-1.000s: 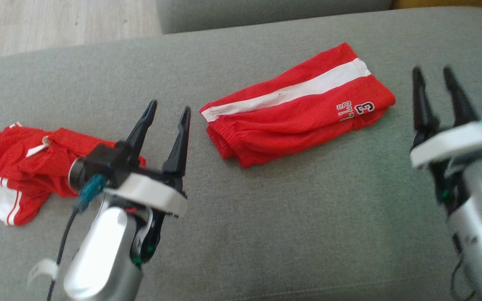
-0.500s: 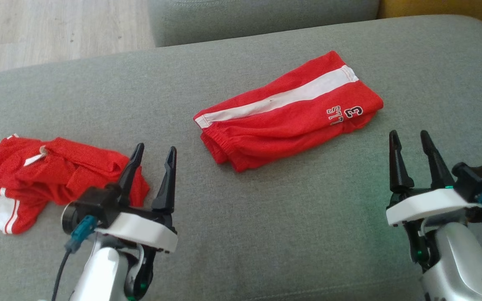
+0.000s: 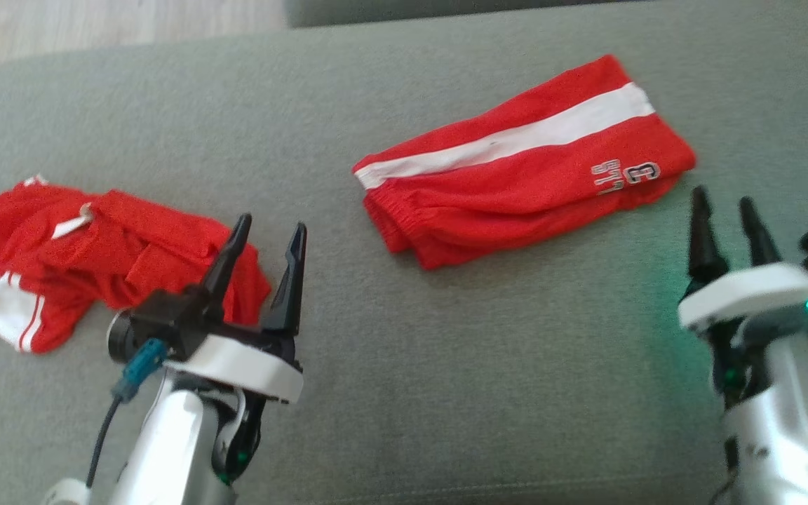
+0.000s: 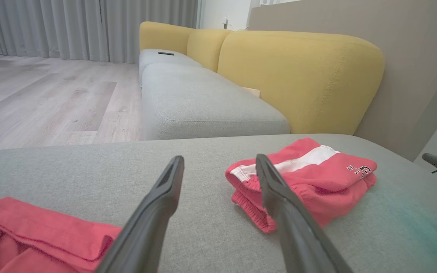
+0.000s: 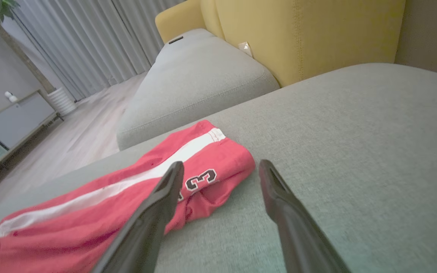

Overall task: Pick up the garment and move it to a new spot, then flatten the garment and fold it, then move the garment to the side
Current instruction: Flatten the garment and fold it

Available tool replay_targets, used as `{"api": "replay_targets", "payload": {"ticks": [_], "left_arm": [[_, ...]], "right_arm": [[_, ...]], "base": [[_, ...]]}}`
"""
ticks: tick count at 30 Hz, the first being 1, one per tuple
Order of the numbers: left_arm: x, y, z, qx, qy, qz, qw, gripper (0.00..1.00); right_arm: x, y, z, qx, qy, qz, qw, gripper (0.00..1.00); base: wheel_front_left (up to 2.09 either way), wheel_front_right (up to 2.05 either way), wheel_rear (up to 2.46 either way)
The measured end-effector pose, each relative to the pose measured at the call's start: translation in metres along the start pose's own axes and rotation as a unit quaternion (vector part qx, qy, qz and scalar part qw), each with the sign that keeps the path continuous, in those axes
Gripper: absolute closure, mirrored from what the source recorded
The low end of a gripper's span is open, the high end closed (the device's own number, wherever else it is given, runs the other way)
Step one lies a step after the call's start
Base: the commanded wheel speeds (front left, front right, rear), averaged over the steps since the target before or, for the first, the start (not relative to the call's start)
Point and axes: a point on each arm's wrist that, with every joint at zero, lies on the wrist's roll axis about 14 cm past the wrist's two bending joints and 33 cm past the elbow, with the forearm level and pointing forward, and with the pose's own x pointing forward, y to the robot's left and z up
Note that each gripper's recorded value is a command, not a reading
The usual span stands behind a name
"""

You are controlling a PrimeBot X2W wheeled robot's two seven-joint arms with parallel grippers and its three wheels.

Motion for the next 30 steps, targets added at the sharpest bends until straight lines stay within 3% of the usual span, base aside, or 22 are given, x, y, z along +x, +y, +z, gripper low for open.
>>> {"api": "replay_targets", "payload": {"ticks": [6, 14, 21, 29, 30], "left_arm": [[0.002, 0.017, -0.004, 0.002, 0.006, 0.018, 1.000, 0.00], [0.002, 0.022, -0.017, 0.010, 0.025, 0.019, 0.999, 0.00], [0.016, 0.038, -0.005, 0.032, 0.009, 0.026, 0.999, 0.00], [0.019, 0.049, -0.014, 0.029, 0.019, 0.038, 0.999, 0.00], [0.019, 0.050, -0.015, 0.025, 0.020, 0.039, 0.999, 0.00]], "right_arm": [[0.035, -0.012, -0.016, 0.096, 0.046, -0.037, 0.994, 0.00], [0.071, 0.001, -0.051, 0.221, 0.119, -0.057, 0.966, 0.00], [0.105, -0.001, -0.060, 0.214, 0.154, -0.075, 0.962, 0.00], [0.132, 0.011, -0.061, 0.180, 0.191, -0.058, 0.963, 0.00], [0.133, 0.012, -0.062, 0.174, 0.194, -0.057, 0.964, 0.32]], "base": [[0.00, 0.00, 0.00], [0.00, 0.00, 0.00], [0.00, 0.00, 0.00], [0.00, 0.00, 0.00], [0.00, 0.00, 0.00]]}}
